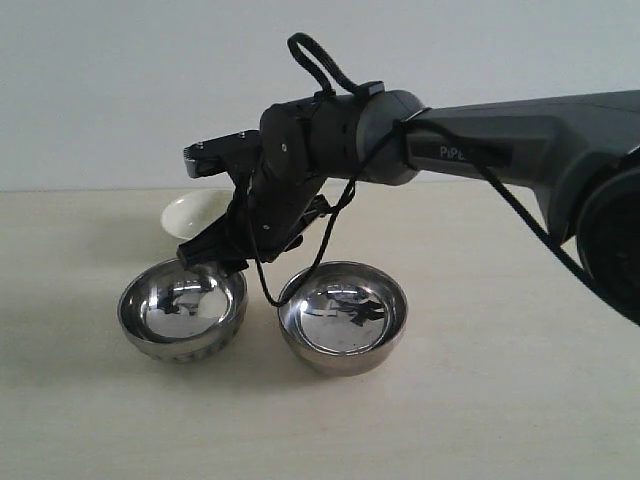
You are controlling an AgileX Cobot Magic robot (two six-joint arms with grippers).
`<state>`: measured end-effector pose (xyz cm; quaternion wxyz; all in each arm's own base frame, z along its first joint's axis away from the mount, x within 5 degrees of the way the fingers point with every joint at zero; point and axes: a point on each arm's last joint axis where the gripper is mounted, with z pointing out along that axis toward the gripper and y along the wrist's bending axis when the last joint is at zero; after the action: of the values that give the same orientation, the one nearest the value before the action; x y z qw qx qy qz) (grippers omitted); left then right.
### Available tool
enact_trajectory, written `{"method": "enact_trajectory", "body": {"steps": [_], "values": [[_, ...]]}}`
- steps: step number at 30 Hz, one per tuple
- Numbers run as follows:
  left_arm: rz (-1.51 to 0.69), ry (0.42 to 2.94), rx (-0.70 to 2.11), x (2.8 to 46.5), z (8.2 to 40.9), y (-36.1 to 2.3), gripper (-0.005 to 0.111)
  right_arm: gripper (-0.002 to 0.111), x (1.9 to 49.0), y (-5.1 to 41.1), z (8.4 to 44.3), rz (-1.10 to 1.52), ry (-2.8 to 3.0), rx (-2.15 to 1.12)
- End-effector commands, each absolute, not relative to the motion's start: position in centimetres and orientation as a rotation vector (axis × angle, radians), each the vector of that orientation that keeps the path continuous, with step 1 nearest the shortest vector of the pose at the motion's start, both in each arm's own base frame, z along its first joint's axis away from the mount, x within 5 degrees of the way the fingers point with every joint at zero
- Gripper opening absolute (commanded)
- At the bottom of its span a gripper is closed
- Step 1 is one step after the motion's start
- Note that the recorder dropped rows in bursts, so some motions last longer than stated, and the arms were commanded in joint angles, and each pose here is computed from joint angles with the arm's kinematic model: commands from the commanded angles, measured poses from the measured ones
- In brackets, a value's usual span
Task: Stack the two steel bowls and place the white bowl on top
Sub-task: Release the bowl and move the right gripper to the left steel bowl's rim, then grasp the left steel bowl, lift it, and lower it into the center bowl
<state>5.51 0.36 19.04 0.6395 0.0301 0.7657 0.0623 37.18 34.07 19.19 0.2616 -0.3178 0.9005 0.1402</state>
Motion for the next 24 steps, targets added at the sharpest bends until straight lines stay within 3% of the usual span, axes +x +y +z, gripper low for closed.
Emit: {"method": "enact_trajectory", "body": {"steps": [1,7,20,22,24], "values": [[0.131,1.74,0.053,5.5,19.0,0.4,0.004,0.046,37.0,35.0,19.8,0.399,2.375,-0.872],[0.131,1.74,0.053,5.5,19.0,0.4,0.004,0.046,37.0,34.9,19.7,0.391,2.38,-0.87],[0.131,1.74,0.053,5.5,19.0,0.4,0.004,0.045,37.5,35.4,14.9,0.368,2.451,-0.884],[0.131,1.74,0.053,5.5,19.0,0.4,0.004,0.039,37.5,35.4,14.7,0.367,2.453,-0.885],[0.131,1.74,0.053,5.5,19.0,0.4,0.004,0.022,37.5,35.4,14.7,0.364,2.448,-0.896]]}}
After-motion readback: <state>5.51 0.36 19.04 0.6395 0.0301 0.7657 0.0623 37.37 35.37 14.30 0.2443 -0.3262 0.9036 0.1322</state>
